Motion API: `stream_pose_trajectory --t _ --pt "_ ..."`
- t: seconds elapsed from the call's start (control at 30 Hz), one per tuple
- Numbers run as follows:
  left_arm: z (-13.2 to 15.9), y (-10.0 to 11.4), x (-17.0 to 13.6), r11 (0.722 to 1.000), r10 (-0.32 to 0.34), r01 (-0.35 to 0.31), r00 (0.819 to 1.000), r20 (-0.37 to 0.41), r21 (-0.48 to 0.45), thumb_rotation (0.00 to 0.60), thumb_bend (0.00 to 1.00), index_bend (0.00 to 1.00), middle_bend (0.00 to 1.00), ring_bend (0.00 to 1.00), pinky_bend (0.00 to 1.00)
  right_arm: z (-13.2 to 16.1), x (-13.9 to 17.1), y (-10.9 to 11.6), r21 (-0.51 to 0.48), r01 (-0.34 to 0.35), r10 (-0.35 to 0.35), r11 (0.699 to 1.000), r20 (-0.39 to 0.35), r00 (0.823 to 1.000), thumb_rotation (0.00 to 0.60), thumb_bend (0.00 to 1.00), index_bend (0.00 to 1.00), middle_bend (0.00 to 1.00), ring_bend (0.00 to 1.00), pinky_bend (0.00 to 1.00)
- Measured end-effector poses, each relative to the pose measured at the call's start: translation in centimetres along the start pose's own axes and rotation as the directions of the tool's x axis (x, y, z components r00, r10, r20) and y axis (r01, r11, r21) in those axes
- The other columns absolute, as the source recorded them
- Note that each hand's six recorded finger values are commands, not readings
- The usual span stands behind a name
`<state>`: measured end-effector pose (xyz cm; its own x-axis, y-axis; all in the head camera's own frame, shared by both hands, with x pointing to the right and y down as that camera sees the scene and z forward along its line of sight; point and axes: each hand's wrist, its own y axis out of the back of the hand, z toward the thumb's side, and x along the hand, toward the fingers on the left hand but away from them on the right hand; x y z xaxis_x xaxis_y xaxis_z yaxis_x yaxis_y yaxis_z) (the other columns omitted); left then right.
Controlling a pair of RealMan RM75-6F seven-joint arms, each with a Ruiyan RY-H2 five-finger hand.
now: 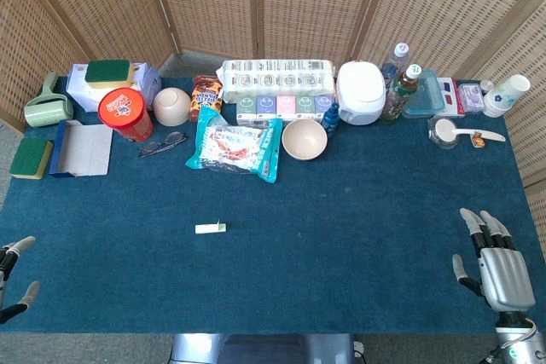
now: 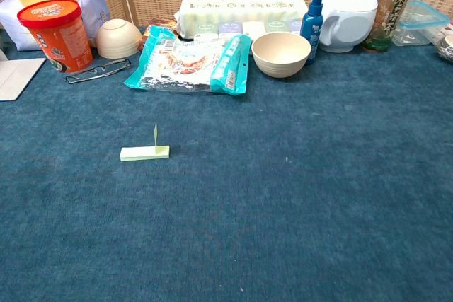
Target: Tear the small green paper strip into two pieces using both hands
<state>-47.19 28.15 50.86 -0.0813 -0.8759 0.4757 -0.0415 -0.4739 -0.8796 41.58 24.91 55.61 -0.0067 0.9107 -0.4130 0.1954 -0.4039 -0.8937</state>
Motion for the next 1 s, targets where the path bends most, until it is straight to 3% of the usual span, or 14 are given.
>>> stream_pose_trajectory --t 0.3,0.73,1.0 --pt "0.2 -0.3 0.2 1.0 -0.011 0.011 1.0 0.002 0.006 0.6 0.3 0.18 0.26 0.29 0.33 -0.1 -0.1 -0.2 -0.001 -0.001 0.001 1.0 0.001 1.0 0.6 0.5 0.03 0.14 0.04 0.11" --pt "0.6 0.9 1.2 0.999 0.016 -0.018 0.999 0.039 0.028 0.6 0.3 0.18 0.26 0.29 0.33 0.5 -0.3 0.0 -0.01 0.01 -0.011 1.0 -0.012 1.0 0.6 0.5 0.03 0.14 0.04 0.11" --pt "1.9 0.8 3.2 0.999 -0.031 0.028 0.995 0.1 0.038 0.6 0.3 0.18 0.26 0.29 0.33 0.1 0.1 -0.1 -0.007 0.003 -0.003 1.0 0.011 1.0 0.6 0.5 0.03 0.14 0.04 0.11"
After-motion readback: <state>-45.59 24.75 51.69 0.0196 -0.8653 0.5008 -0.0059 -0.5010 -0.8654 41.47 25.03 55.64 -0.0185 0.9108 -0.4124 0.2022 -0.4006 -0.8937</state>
